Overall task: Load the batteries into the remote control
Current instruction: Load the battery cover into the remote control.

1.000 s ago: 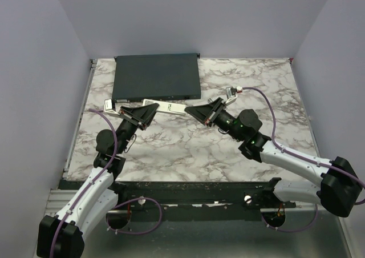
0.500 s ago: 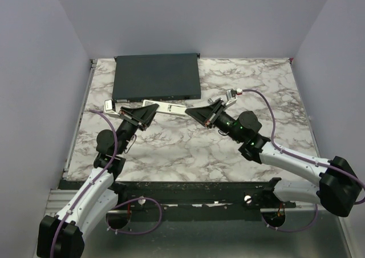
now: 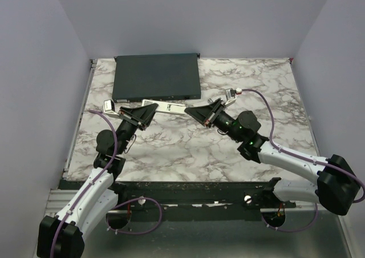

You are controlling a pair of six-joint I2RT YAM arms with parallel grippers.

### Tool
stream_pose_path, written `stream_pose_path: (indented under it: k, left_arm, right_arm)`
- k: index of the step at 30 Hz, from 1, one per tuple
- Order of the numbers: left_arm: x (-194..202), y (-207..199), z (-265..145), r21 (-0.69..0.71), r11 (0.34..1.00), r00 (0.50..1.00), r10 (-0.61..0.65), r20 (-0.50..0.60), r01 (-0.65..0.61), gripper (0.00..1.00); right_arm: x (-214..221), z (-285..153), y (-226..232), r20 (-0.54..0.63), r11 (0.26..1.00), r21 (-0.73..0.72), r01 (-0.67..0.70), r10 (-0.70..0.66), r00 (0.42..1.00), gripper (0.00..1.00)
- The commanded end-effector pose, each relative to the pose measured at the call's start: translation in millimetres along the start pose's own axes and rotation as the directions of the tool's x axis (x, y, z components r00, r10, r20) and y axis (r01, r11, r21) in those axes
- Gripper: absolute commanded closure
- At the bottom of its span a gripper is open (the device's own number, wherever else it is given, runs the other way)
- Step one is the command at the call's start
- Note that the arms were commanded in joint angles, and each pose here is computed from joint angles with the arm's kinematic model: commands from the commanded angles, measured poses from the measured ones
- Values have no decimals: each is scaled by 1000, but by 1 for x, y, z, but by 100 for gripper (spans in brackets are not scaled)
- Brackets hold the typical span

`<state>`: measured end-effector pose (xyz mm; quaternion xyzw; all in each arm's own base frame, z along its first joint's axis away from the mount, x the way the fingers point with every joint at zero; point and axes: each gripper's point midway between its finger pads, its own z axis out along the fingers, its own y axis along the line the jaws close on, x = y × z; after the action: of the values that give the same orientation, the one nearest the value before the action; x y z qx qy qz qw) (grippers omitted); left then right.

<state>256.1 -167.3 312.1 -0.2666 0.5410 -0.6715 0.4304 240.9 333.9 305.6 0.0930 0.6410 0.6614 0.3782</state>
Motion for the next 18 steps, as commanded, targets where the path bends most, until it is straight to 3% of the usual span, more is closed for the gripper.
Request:
stream_pose_path:
  k: [1,18]
  left_arm:
    - [0,-42,-4,141,990,1000,-26,-2,26,100]
    - [1,-43,-1,144,989,1000,-21,-15,23,100]
  right_arm:
    - [8,3,-24,-26,995,91,31,-28,999,99]
    - [5,12,-22,-32,993,101,63,-60,998,99]
